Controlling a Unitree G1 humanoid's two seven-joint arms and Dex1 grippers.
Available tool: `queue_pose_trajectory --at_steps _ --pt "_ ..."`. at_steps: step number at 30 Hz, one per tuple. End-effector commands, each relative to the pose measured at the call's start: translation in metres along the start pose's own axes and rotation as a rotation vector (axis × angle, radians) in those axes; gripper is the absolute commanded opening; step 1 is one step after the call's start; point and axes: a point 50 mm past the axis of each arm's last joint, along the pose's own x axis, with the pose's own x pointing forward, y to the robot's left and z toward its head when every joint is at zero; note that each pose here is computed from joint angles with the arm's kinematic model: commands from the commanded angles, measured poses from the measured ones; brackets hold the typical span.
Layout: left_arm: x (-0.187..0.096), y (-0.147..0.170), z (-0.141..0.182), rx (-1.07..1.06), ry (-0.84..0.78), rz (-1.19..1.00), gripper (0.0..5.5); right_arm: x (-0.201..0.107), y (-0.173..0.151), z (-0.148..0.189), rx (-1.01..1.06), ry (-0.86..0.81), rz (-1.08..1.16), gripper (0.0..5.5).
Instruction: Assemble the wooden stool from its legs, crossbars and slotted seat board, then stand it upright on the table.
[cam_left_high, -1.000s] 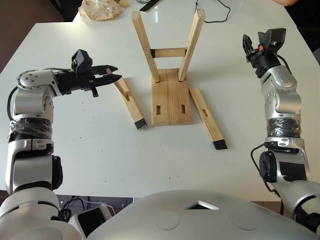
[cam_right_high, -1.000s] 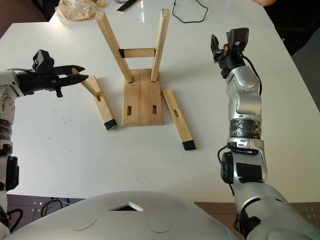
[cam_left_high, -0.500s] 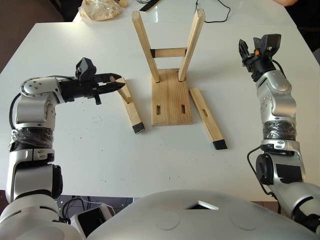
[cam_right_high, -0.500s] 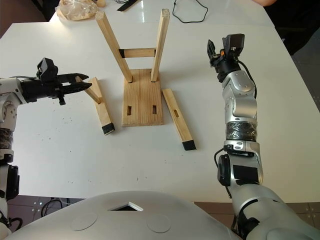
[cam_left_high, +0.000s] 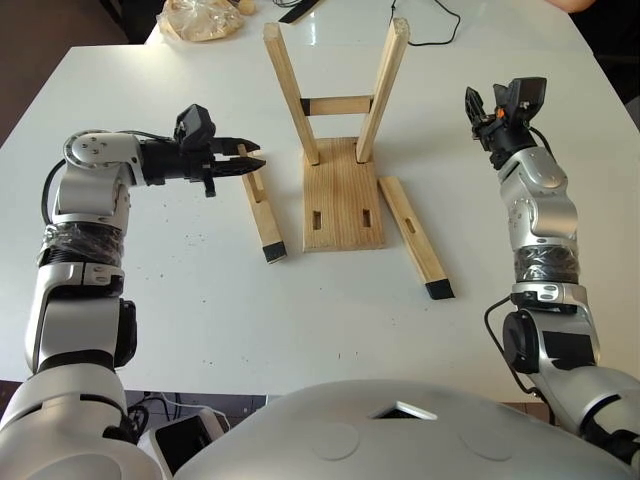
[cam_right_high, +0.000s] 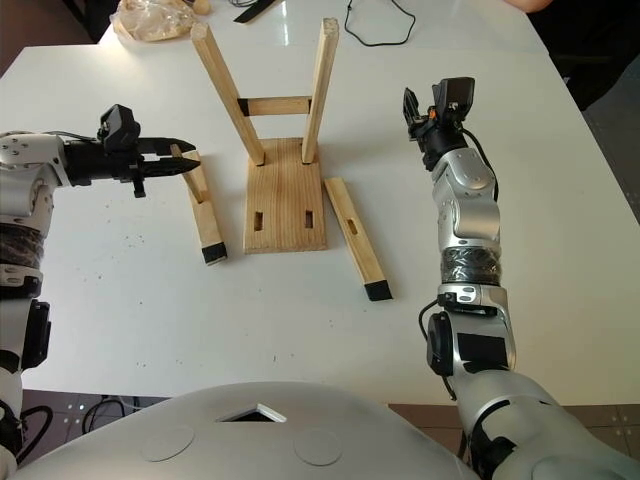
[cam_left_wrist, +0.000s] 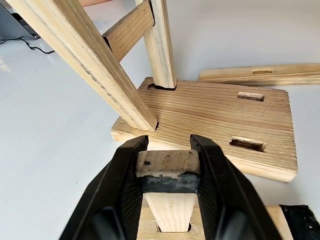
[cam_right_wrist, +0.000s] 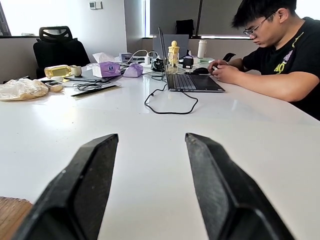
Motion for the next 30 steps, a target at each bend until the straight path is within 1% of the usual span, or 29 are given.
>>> queue_pose_trajectory --at_steps 1,7,12,14,17,18,19,22,27,30 --pt "0.002 -0.025 -0.058 -0.21 0.148 -0.062 1.33 -0.005 -0.001 -0.008 0.012 0.019 -0.007 2.46" --pt "0.0 -0.016 -0.048 -0.256 0.054 -0.033 1.32 -0.002 0.003 -0.008 0.021 0.02 0.002 2.46" --pt "0.001 -0.016 -0.051 -0.258 0.061 -0.022 1.32 0.0 0.004 -0.007 0.027 0.018 0.002 2.46" --pt "0.001 -0.015 -0.051 -0.237 0.062 0.02 1.32 0.0 0.003 -0.007 0.028 0.017 0.0 2.46" --pt "-0.002 -0.011 -0.042 -0.198 0.049 0.08 1.32 -0.002 0.001 -0.006 0.026 0.017 -0.006 2.46" --pt "-0.006 -0.01 -0.036 -0.19 0.029 0.098 1.69 -0.003 -0.001 -0.006 0.025 0.015 -0.011 2.46" --pt "-0.011 -0.01 -0.032 -0.184 0.015 0.108 1.77 -0.003 -0.003 -0.006 0.025 0.015 -0.018 2.46" --pt "-0.028 -0.018 -0.024 -0.144 0.022 0.146 2.26 -0.008 -0.008 -0.008 0.032 0.02 -0.046 2.46" --pt "-0.058 -0.045 -0.024 -0.155 0.096 0.186 2.26 -0.019 -0.006 -0.022 0.052 0.051 -0.069 2.46" --pt "-0.07 -0.056 -0.024 -0.191 0.085 0.269 2.26 -0.023 -0.007 -0.025 0.054 0.06 -0.078 2.46"
